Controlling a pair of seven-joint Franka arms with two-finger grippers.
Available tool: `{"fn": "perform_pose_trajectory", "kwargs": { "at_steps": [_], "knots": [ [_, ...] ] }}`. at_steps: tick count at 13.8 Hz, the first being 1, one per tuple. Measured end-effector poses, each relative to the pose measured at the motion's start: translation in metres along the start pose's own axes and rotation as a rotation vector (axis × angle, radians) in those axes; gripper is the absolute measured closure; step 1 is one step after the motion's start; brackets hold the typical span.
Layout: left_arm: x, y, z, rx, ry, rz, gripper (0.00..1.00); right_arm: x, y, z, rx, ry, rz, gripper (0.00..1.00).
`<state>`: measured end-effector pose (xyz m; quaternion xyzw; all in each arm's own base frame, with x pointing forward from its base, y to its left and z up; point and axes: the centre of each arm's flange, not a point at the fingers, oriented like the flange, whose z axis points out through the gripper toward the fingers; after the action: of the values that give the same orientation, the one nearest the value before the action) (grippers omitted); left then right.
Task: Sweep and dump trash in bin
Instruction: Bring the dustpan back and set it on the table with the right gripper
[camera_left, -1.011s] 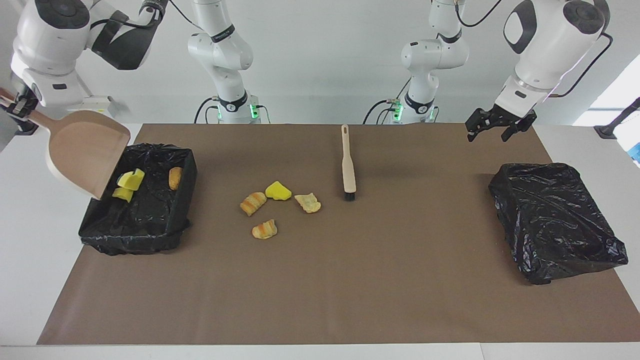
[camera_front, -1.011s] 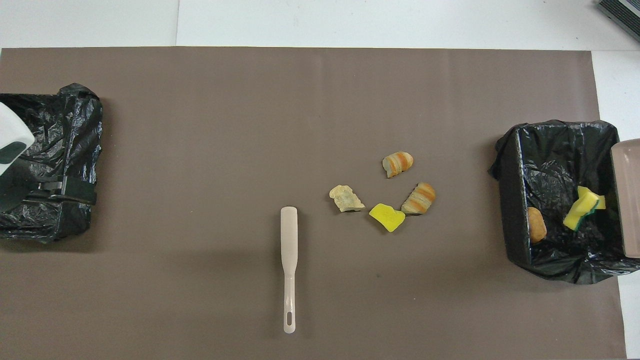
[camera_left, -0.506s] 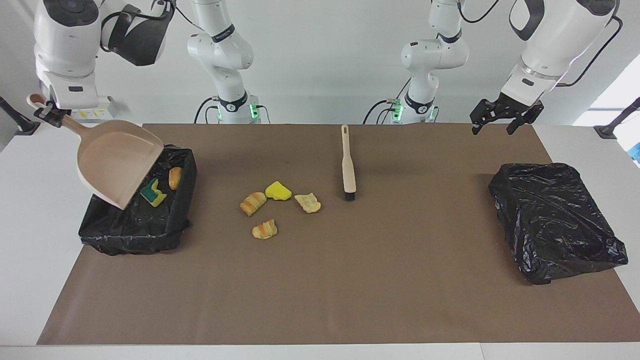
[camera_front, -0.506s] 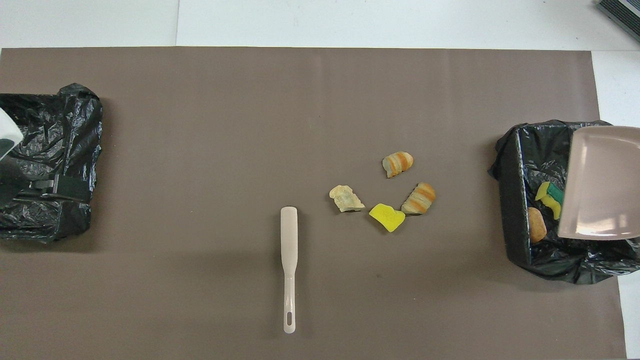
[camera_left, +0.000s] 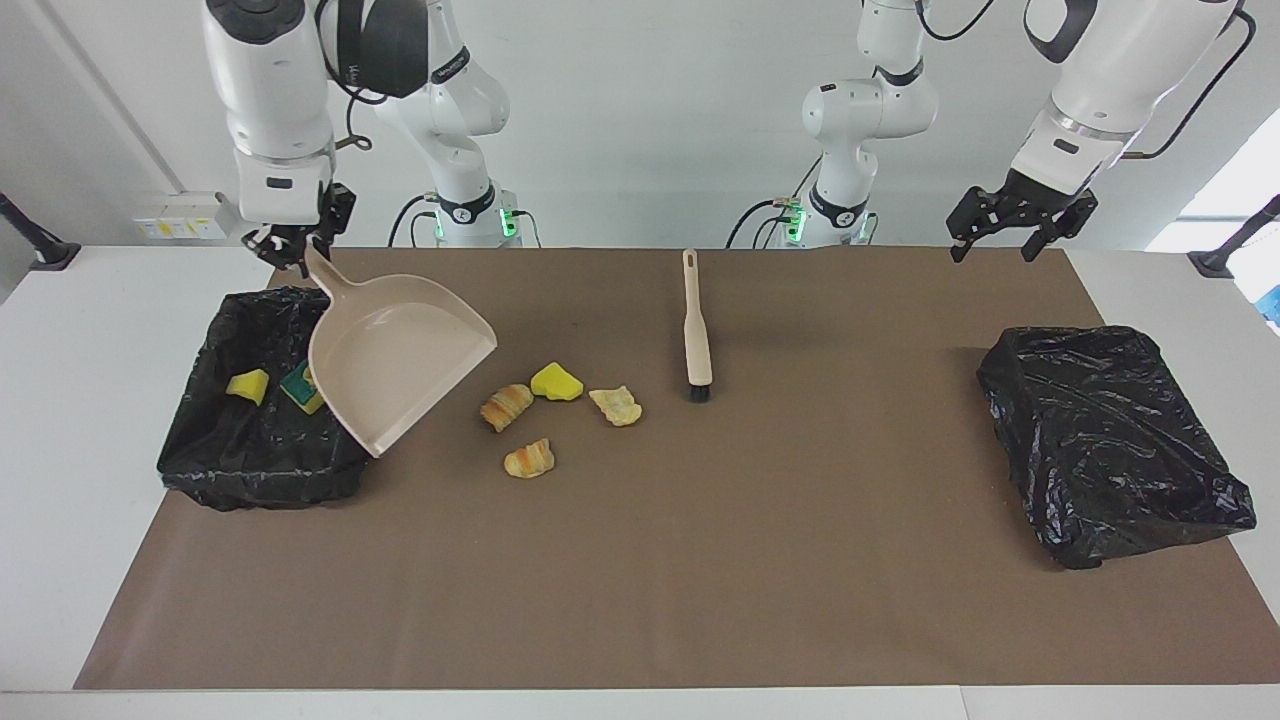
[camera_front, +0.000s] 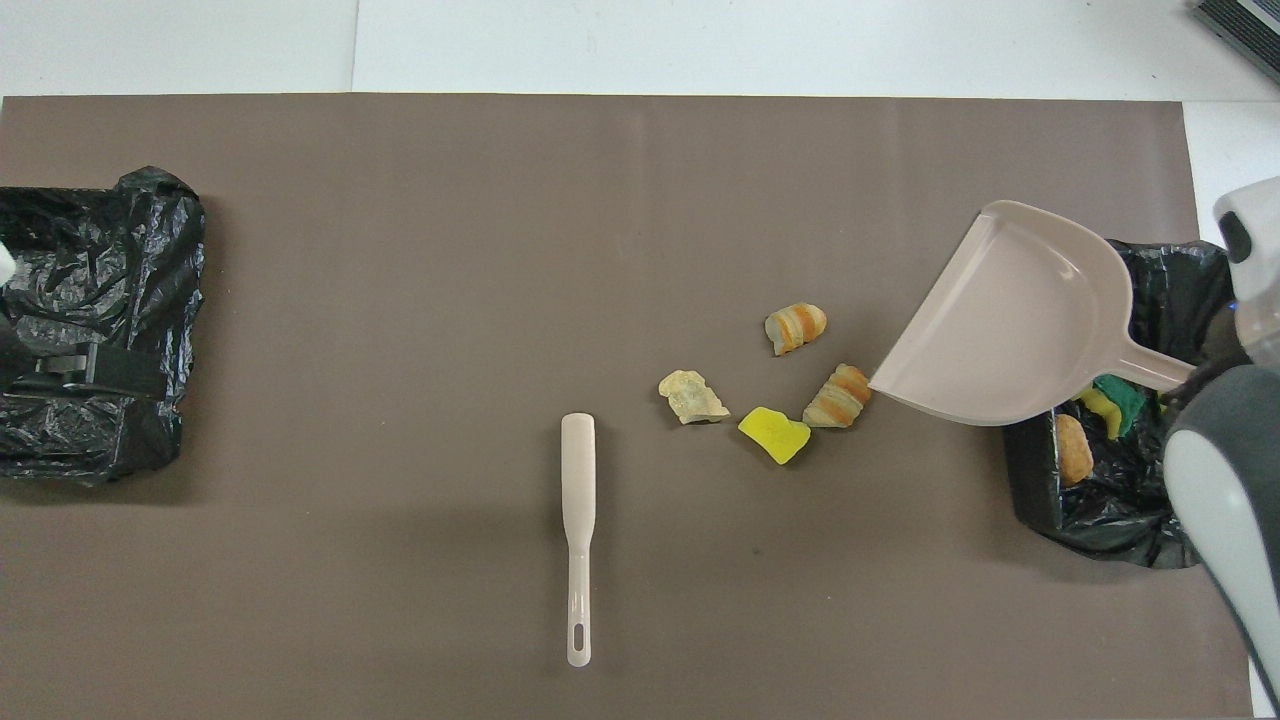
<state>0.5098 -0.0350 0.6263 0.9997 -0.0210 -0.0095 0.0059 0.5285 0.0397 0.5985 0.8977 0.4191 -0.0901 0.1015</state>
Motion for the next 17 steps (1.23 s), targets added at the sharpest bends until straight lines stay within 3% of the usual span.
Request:
{"fn": "perform_pose_trajectory", "kwargs": {
  "at_steps": [5,10,17],
  "knots": [
    [-0.004,0.000,-0.008,0.000,-0.005,-0.001,0.00,0.094,-0.050,0.003,0.033,0.161,0.299,0.69],
    [-0.004,0.003,-0.009,0.001,-0.002,0.005,0.00,0.203,-0.100,0.034,0.081,0.190,0.567,0.69],
    [-0.004,0.003,-0.009,0.001,-0.002,0.005,0.00,0.306,-0.153,0.074,0.146,0.248,0.752,0.69]
  ]
}}
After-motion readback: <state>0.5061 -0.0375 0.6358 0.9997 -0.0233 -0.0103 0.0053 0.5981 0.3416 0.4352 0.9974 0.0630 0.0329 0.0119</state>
